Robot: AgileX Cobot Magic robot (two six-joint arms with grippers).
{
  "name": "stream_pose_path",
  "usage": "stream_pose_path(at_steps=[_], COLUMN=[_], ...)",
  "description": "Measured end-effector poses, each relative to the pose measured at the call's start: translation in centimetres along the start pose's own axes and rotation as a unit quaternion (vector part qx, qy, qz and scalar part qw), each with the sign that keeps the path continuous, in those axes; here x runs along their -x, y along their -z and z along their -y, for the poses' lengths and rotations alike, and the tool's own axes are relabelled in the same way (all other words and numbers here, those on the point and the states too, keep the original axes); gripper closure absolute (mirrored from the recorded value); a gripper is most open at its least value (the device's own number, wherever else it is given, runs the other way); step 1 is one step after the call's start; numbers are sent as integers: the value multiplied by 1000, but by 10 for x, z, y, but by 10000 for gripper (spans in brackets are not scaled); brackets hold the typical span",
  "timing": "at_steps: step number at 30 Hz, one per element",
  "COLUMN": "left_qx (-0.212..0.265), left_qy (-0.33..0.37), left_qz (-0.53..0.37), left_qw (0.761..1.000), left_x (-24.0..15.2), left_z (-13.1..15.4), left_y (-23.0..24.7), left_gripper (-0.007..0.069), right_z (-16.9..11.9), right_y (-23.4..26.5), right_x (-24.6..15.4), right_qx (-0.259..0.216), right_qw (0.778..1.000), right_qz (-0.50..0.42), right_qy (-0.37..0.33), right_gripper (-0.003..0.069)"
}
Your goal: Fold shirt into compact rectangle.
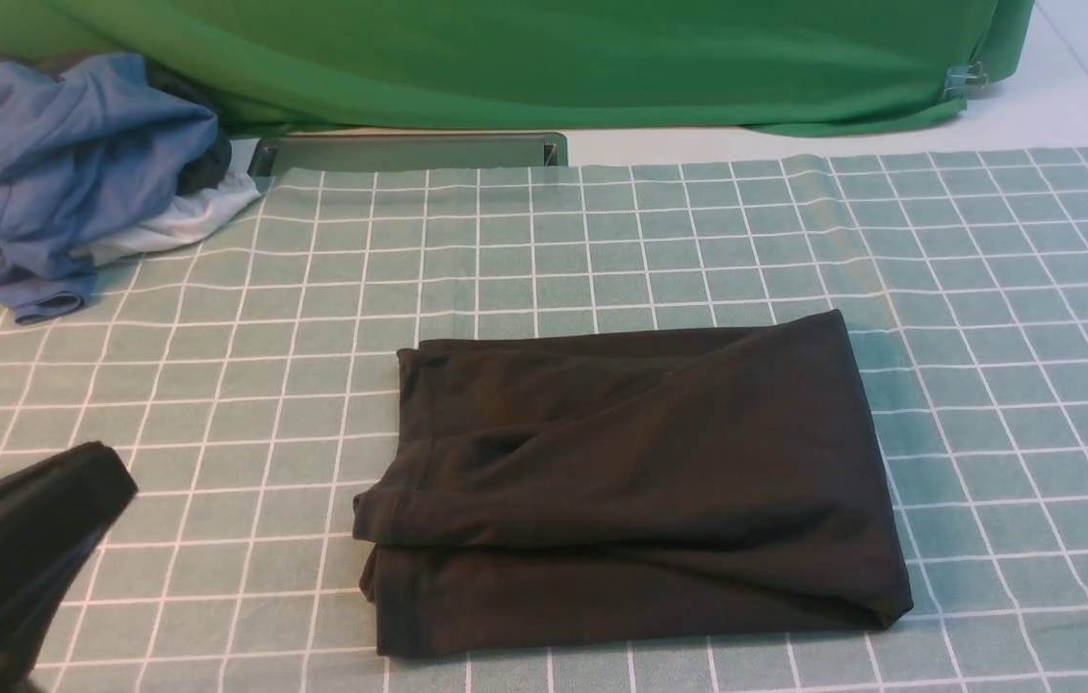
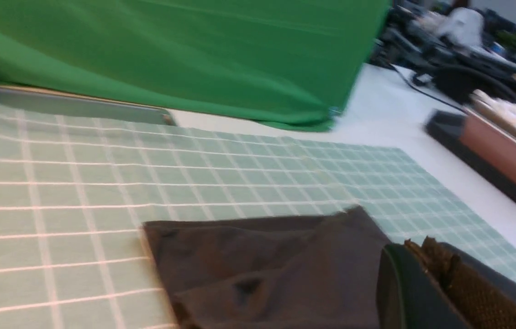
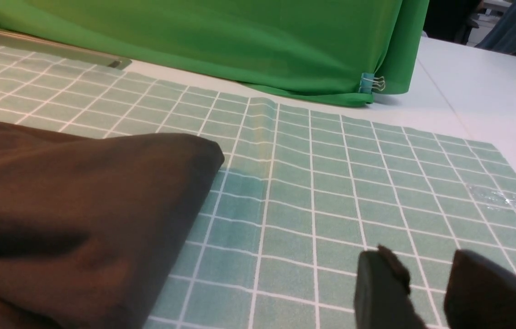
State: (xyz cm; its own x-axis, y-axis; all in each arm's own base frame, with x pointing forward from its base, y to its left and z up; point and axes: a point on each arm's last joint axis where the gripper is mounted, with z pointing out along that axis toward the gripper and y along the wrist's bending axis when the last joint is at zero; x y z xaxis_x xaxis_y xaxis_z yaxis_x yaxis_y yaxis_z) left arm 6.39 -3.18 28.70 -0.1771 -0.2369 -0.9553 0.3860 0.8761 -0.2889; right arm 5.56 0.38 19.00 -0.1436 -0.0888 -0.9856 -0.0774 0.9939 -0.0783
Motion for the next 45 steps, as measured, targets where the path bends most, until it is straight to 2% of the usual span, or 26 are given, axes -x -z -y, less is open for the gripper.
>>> stream_pose_path(at_steps=[5, 10, 12, 21, 26, 30, 36, 45], left_qx=[73, 155, 171, 179, 189, 196, 233, 231], left_qy=[-33, -39, -36, -38, -33, -31, -27, -28], left_qz=[53, 51, 50, 49, 5, -1, 6, 5], left_qw=[995, 986, 983, 982, 981, 980, 972, 973], left_x=[-26, -52, -59, -78, -87, -88, -87, -87], left_z=[-22, -37, -41, -47, -49, -50, -54, -54], left_y=[2, 10, 12, 13, 13, 14, 15, 15], left_gripper=[609, 609, 609, 609, 608, 608, 608, 608], right_z=[0, 0, 0, 0, 0, 0, 0, 0], right_y=[0, 0, 0, 0, 0, 0, 0, 0], right_x=[0, 0, 0, 0, 0, 0, 0, 0], right_qx=[0, 0, 0, 0, 0, 0, 0, 0], right_qw=[1000, 1000, 1000, 1000, 1000, 1000, 1000, 1000], right_qz=[0, 0, 0, 0, 0, 0, 0, 0], right_qy=[0, 0, 0, 0, 0, 0, 0, 0], right_gripper=[421, 421, 421, 421, 418, 418, 419, 419])
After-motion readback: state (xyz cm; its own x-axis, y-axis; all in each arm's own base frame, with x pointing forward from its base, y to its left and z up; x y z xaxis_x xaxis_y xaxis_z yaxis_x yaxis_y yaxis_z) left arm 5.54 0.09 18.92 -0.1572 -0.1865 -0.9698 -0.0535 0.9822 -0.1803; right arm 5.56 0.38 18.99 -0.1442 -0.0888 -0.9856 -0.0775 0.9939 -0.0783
